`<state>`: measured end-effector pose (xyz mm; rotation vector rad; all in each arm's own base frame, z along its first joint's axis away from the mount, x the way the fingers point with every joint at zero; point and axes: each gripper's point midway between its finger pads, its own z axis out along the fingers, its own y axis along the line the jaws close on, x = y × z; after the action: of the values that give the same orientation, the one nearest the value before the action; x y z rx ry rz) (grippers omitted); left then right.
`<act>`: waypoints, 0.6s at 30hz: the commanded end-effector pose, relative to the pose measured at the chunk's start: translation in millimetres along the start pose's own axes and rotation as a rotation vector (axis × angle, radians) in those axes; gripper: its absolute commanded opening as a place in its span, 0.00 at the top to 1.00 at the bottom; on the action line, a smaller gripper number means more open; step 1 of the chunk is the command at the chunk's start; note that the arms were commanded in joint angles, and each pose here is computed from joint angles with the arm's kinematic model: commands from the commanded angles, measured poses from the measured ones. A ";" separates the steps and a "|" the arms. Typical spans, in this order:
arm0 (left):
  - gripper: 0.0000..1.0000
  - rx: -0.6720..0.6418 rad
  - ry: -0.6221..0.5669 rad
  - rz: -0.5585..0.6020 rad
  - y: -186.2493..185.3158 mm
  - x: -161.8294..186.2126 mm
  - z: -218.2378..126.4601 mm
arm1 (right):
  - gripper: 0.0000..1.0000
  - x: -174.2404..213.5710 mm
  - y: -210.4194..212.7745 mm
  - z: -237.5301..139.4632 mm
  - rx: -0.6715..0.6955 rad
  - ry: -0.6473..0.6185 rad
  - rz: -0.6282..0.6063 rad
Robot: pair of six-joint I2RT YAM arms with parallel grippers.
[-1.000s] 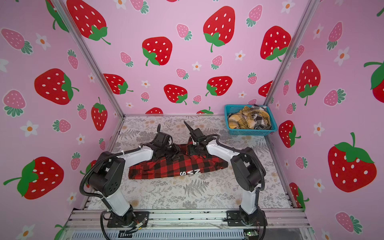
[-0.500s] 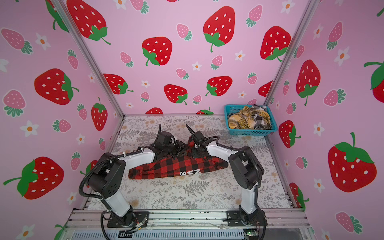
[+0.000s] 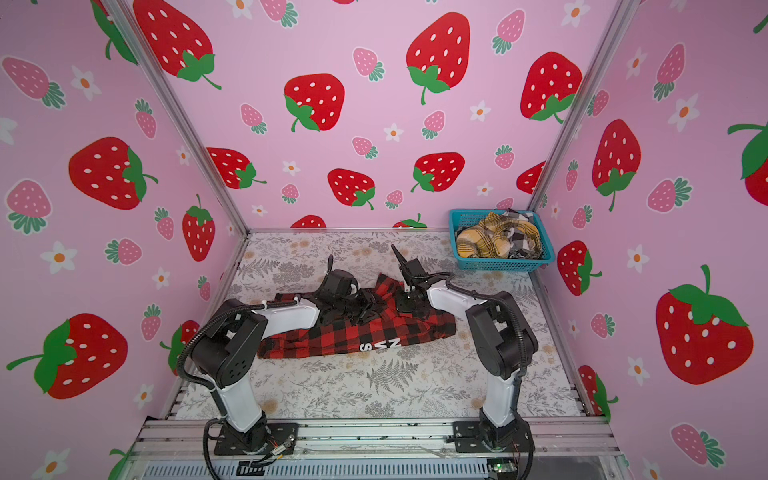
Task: Fold and stack the long sleeve shirts
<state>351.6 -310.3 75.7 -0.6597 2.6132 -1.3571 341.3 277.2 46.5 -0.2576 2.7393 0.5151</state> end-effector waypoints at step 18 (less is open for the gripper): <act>0.71 0.008 0.031 0.055 -31.1 2.8 24.0 | 0.87 2.5 -15.1 -3.3 -0.063 -0.017 0.154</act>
<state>359.4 -333.1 64.4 -0.6261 2.6624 -1.3331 340.2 259.8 28.4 -0.0909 2.7783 0.5981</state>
